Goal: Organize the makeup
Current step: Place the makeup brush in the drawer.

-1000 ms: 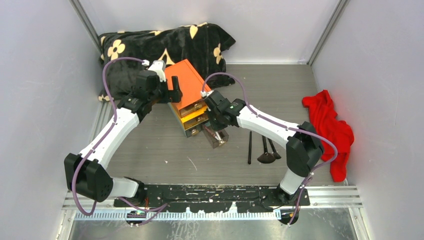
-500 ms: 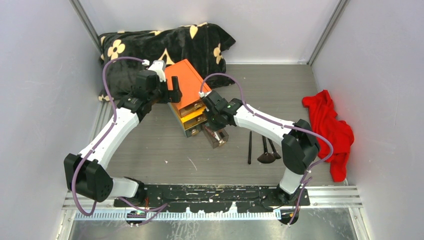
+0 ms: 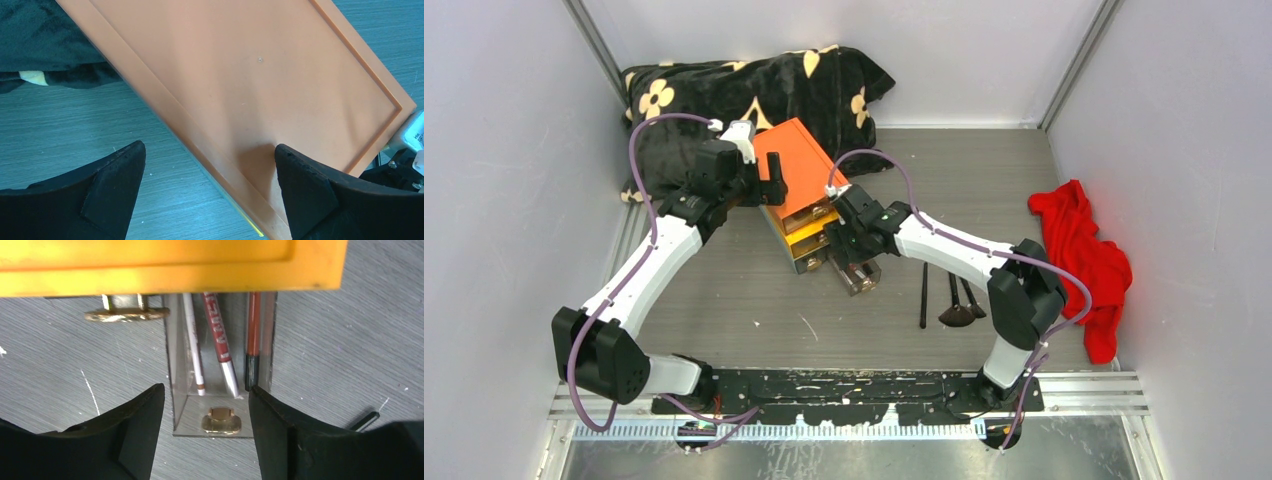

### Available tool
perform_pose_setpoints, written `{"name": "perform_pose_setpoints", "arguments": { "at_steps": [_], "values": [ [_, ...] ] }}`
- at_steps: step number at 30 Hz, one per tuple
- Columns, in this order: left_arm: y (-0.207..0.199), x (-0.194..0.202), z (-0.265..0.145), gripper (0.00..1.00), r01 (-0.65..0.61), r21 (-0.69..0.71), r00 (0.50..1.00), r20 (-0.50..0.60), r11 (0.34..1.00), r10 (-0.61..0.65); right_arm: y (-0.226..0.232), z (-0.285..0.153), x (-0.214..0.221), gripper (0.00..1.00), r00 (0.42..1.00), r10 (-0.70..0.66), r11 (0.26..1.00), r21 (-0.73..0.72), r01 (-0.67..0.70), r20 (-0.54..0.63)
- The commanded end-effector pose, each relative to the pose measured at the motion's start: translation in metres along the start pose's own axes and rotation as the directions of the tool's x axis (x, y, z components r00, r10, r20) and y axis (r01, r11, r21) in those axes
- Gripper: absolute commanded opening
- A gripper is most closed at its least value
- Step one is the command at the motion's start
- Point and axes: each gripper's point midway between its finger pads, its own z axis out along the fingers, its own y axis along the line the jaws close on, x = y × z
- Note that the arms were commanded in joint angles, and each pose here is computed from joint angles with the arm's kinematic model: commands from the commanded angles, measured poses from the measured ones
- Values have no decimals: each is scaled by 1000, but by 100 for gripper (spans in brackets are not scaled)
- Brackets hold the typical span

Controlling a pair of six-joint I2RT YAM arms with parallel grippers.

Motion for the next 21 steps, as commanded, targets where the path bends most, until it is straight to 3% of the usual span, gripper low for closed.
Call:
{"name": "perform_pose_setpoints", "arguments": {
  "at_steps": [1, 10, 17, 21],
  "values": [
    [5, -4, -8, 100, -19, -20, 1000, 1, 1000, 19, -8, -26, -18, 65, 995, 27, 1000, 6, -28, 94],
    [5, -10, -10, 100, -24, -23, 1000, 9, 999, 24, -22, -71, -6, 43, 981, 61, 998, 8, -63, 182],
    [4, -16, -10, 100, -24, -25, 1000, 12, 999, 24, -27, -73, 32, 9, 986, 85, 996, -8, -85, 142],
    [3, -18, -8, 100, -24, -19, 1000, 12, 1000, 24, -30, -66, 53, 3, 986, 108, 994, -16, -107, 126]
  ]
}}
